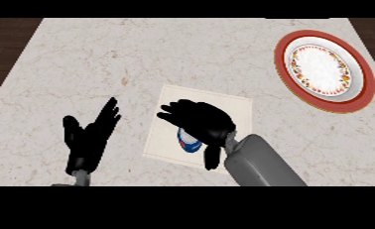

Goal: Pick the can from the placemat and place it in the plate

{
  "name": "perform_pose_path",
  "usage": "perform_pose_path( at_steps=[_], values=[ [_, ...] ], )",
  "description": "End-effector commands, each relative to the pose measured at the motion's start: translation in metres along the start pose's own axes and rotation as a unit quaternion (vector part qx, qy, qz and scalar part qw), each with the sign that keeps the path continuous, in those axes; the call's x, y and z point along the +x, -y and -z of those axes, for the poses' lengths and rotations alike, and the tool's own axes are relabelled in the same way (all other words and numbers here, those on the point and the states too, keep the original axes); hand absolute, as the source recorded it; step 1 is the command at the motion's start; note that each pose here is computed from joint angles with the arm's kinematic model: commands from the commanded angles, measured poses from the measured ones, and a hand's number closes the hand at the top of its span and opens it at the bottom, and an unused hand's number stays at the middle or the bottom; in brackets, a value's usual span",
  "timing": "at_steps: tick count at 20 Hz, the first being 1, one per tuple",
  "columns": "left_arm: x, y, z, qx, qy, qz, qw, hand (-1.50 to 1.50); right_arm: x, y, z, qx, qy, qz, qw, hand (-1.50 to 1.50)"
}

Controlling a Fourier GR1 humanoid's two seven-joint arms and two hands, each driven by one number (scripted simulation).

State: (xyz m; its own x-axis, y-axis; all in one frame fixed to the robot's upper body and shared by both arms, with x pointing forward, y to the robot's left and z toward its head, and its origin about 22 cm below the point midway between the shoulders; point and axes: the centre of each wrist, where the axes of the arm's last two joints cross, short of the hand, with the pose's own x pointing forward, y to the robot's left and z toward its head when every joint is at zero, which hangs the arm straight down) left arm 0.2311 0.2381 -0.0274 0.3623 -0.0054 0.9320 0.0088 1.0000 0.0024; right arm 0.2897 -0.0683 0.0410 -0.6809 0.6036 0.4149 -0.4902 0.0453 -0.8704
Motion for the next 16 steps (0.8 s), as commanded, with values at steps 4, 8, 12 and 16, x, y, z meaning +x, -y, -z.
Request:
perform_pose_path(
  at_steps=[4,8,12,16],
  values=[
    [-0.006,-0.004,0.011,0.004,-0.009,-0.001,1.0,0.0,0.007,-0.005,0.009,0.023,0.034,-0.067,0.997,1.5],
    [-0.004,0.006,-0.007,0.006,-0.011,0.003,0.9999,0.0,0.001,-0.025,0.002,0.011,0.031,-0.079,0.996,1.5],
    [0.002,0.005,0.002,0.001,-0.011,0.004,0.9999,0.0,-0.01,-0.019,0.011,-0.021,0.042,-0.087,0.995,1.5],
    [-0.007,0.007,0.004,0.005,-0.016,0.0,0.9999,0.0,0.005,0.016,-0.002,-0.149,0.113,-0.027,0.982,1.5]
  ],
)
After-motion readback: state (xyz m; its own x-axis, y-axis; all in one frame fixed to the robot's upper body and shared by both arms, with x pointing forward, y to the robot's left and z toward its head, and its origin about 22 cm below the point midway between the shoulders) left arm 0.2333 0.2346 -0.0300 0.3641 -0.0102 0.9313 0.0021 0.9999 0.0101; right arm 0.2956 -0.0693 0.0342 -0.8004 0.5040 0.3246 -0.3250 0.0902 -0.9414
